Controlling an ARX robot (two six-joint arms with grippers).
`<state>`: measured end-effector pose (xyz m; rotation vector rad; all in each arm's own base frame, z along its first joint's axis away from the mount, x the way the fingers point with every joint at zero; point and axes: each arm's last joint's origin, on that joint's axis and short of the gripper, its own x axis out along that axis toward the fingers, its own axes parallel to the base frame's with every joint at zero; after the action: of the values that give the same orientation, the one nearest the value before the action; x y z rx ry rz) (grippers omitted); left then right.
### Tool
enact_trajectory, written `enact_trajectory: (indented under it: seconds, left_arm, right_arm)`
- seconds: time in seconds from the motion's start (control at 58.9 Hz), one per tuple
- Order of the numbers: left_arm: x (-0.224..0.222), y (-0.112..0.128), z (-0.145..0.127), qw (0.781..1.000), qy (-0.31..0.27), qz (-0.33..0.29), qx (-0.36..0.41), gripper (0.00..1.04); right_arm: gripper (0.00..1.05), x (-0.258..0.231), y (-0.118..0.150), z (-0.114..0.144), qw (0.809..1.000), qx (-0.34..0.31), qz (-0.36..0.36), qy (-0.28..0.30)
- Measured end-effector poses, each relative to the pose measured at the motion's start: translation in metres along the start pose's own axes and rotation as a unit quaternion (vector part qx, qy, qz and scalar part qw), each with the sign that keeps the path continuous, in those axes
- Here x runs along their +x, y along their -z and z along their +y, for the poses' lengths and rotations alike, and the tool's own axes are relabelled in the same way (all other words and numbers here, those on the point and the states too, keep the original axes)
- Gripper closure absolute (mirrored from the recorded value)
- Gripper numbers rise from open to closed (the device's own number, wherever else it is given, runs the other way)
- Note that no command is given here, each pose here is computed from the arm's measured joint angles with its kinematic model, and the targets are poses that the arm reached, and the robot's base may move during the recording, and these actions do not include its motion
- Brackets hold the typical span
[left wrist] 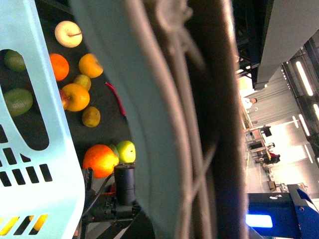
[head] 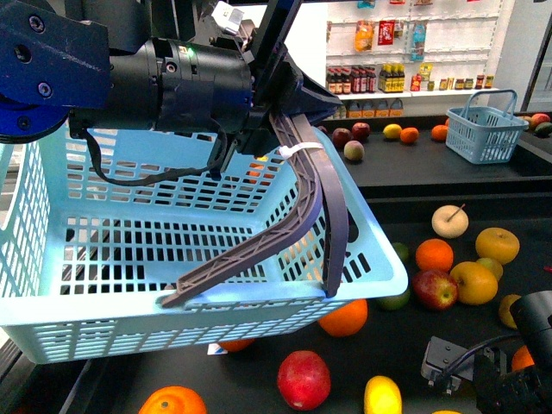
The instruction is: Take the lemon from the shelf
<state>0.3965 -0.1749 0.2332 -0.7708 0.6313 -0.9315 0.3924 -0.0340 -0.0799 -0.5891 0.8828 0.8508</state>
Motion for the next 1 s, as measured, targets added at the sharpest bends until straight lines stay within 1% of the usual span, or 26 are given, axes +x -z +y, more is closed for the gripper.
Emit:
enact_trajectory:
  seconds: [0.153, 0.407, 0.424, 0.509, 0.56, 0.577, 0.628, 0.679, 0.848, 0.933, 1.001]
  left_arm:
    - [0.000, 0.000, 0.000, 1.000, 0.000, 0.000, 0.000, 0.98]
    - [0.000, 0.000, 0.000, 1.000, 0.000, 0.000, 0.000, 0.98]
    - [0.000, 0.000, 0.000, 1.000, 0.000, 0.000, 0.000, 0.98]
    - [0.000, 0.000, 0.000, 1.000, 0.000, 0.000, 0.000, 0.98]
    - [0.000, 0.000, 0.000, 1.000, 0.000, 0.000, 0.000, 0.98]
    - [0.000, 0.000, 0.000, 1.000, 0.000, 0.000, 0.000, 0.98]
    - [0.000, 0.000, 0.000, 1.000, 0.000, 0.000, 0.000, 0.98]
    - [0.000, 0.000, 0.000, 1.000, 0.000, 0.000, 0.000, 0.98]
    - [0.000, 0.000, 0.000, 1.000, 0.000, 0.000, 0.000, 0.98]
    - [0.000, 0.000, 0.000, 1.000, 0.000, 0.000, 0.000, 0.98]
    - [0.000, 0.000, 0.000, 1.000, 0.000, 0.000, 0.000, 0.98]
  right_arm:
    - [0.07, 0.000, 0.005, -0.003, 1.000, -0.025, 0.015, -0.004]
    - [0.07, 0.002, 0.007, -0.012, 0.997, -0.059, 0.044, 0.017]
    - [0.08, 0.002, 0.007, -0.012, 0.997, -0.060, 0.045, 0.018]
    - [0.23, 0.003, 0.005, -0.011, 0.997, -0.063, 0.049, 0.014]
    - [0.28, 0.004, 0.005, -0.010, 0.997, -0.065, 0.050, 0.012]
    - [0.32, 0.004, 0.005, -0.010, 0.996, -0.067, 0.051, 0.011]
    - [0.38, 0.004, 0.005, -0.010, 0.996, -0.071, 0.052, 0.009]
    - [0.41, 0.003, 0.004, -0.010, 0.996, -0.075, 0.053, 0.007]
    - [0.42, 0.001, 0.003, -0.011, 0.995, -0.084, 0.050, 0.015]
    - [0.42, -0.002, 0.002, -0.011, 0.996, -0.080, 0.042, 0.025]
    - [0.42, -0.006, 0.003, -0.013, 0.996, -0.068, 0.035, 0.047]
